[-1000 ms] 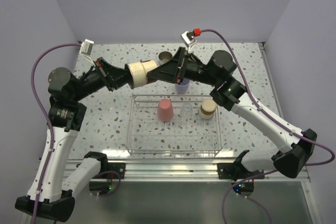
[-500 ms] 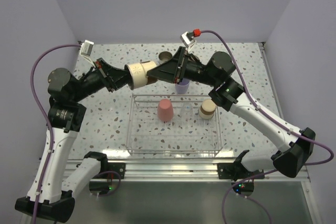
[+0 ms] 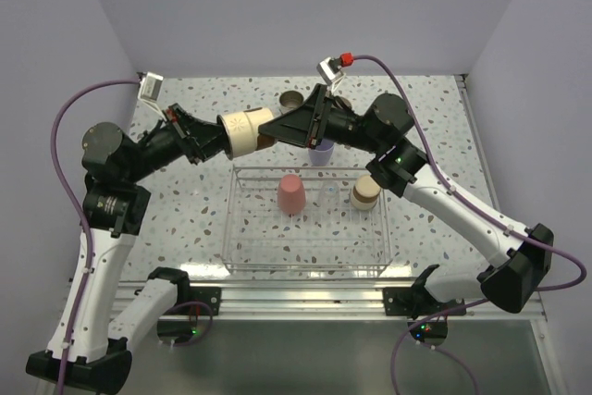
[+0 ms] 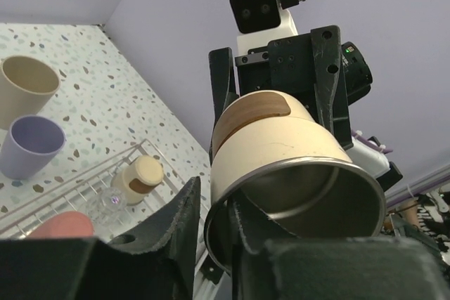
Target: Load the cups into the dish rack
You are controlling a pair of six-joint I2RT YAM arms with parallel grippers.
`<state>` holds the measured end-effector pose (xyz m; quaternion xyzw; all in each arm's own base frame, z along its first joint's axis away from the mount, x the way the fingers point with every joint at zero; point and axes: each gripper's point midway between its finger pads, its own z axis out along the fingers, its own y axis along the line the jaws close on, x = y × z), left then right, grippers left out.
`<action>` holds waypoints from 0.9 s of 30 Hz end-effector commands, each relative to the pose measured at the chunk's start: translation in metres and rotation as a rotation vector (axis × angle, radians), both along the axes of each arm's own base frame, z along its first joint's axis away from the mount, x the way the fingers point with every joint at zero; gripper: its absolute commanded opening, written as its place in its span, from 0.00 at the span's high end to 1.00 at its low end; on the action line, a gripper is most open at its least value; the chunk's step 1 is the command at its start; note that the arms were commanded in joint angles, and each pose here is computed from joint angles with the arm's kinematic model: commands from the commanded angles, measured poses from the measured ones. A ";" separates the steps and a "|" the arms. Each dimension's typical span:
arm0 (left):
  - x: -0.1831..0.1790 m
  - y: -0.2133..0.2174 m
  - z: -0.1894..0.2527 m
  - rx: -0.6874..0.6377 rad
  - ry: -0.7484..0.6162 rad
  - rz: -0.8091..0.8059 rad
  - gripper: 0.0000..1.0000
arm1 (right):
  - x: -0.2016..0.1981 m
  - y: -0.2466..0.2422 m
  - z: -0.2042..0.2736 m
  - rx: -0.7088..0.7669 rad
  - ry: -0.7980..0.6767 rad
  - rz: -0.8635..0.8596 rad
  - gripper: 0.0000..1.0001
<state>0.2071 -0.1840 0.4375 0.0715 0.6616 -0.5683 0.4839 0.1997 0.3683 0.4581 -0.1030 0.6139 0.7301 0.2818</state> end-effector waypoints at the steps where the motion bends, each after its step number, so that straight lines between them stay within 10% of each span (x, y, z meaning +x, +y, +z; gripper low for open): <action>1: -0.001 0.000 -0.008 0.022 0.016 -0.002 0.73 | -0.009 -0.007 0.029 0.091 -0.065 0.011 0.90; 7: 0.005 0.005 -0.017 0.056 0.039 0.050 0.26 | -0.011 -0.010 0.029 0.086 -0.074 0.000 1.00; 12: 0.006 0.010 -0.031 0.095 0.076 0.086 0.11 | -0.010 -0.013 0.027 0.061 -0.090 -0.033 1.00; 27: 0.014 0.033 -0.037 0.171 0.093 0.261 0.08 | 0.016 -0.039 -0.014 -0.205 -0.172 -0.257 1.00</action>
